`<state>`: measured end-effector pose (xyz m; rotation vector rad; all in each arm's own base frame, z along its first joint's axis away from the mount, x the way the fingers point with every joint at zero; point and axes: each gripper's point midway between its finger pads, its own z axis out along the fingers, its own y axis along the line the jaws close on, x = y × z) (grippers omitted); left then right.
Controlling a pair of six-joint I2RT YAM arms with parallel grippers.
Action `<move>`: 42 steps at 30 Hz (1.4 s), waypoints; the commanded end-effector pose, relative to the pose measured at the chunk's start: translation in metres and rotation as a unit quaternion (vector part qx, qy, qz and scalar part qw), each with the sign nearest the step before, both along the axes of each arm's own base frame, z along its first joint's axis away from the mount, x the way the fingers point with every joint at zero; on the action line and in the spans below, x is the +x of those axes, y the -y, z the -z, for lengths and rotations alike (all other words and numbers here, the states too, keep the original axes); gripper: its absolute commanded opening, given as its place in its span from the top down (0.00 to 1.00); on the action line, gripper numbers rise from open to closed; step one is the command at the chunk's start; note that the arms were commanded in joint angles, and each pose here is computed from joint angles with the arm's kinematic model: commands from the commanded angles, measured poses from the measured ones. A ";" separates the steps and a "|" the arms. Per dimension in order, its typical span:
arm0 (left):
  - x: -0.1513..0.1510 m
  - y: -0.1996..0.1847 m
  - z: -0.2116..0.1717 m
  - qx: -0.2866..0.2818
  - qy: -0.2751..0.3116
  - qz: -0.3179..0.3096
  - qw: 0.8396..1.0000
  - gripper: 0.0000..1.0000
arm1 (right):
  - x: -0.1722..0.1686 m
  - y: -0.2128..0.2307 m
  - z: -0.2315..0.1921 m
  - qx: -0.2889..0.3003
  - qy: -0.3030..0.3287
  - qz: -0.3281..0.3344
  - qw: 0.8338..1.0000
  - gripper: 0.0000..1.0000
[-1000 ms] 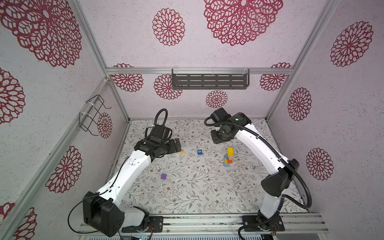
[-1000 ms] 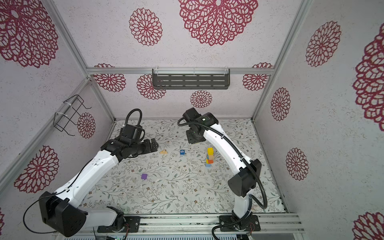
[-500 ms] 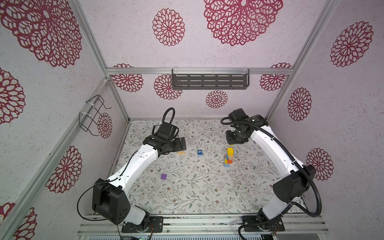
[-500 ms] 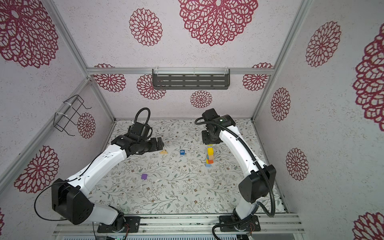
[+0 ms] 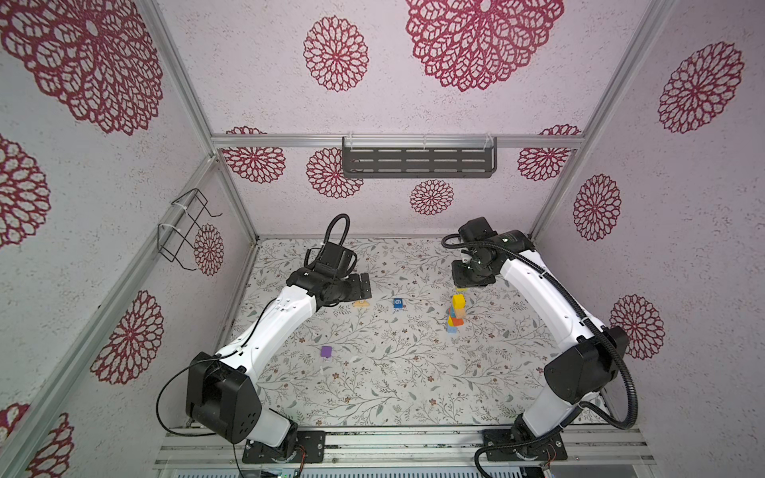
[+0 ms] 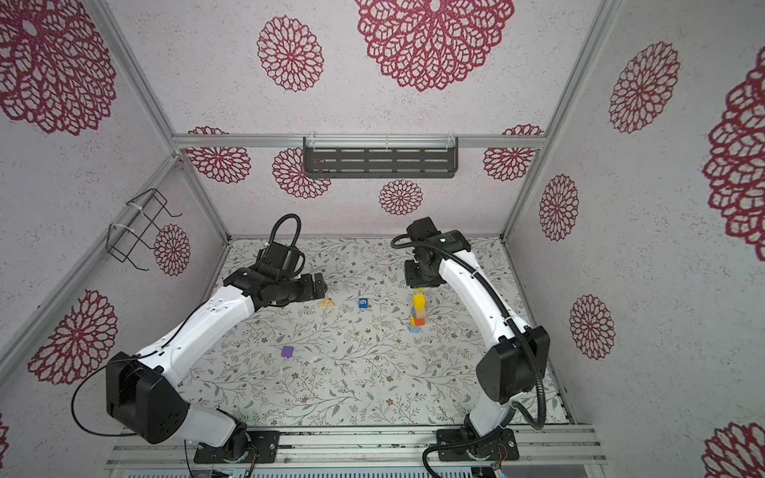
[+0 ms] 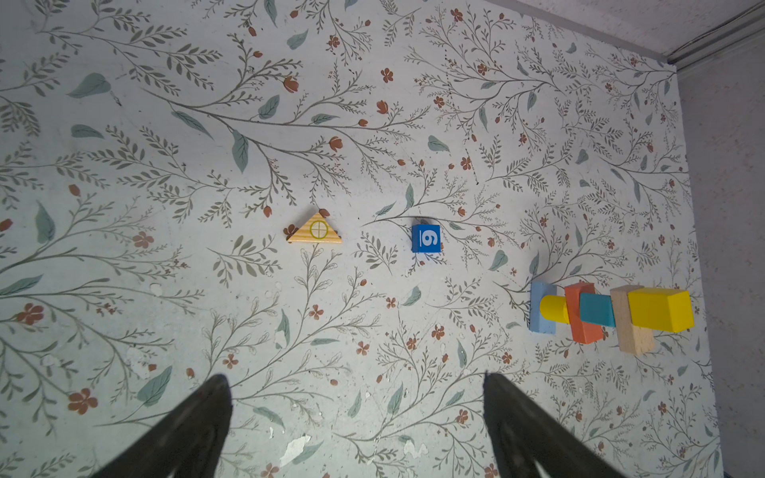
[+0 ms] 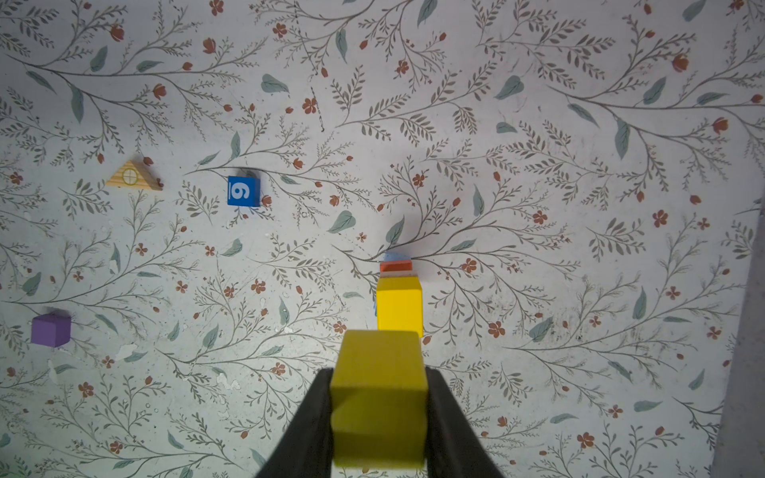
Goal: Build the wood block tower
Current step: 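Lift the yellow cube and carry it over the stack with the right gripper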
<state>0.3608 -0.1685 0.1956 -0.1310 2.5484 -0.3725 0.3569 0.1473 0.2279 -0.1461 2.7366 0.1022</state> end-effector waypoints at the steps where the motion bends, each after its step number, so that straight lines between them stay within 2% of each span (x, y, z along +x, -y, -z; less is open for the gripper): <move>1: 0.007 0.002 -0.006 0.003 0.012 -0.001 1.000 0.03 | 0.000 0.005 -0.004 0.001 0.009 -0.005 1.000 0.66; 42: 0.007 0.002 0.000 -0.001 0.006 -0.009 1.000 0.03 | 0.002 0.007 0.026 -0.010 -0.023 -0.005 1.000 0.66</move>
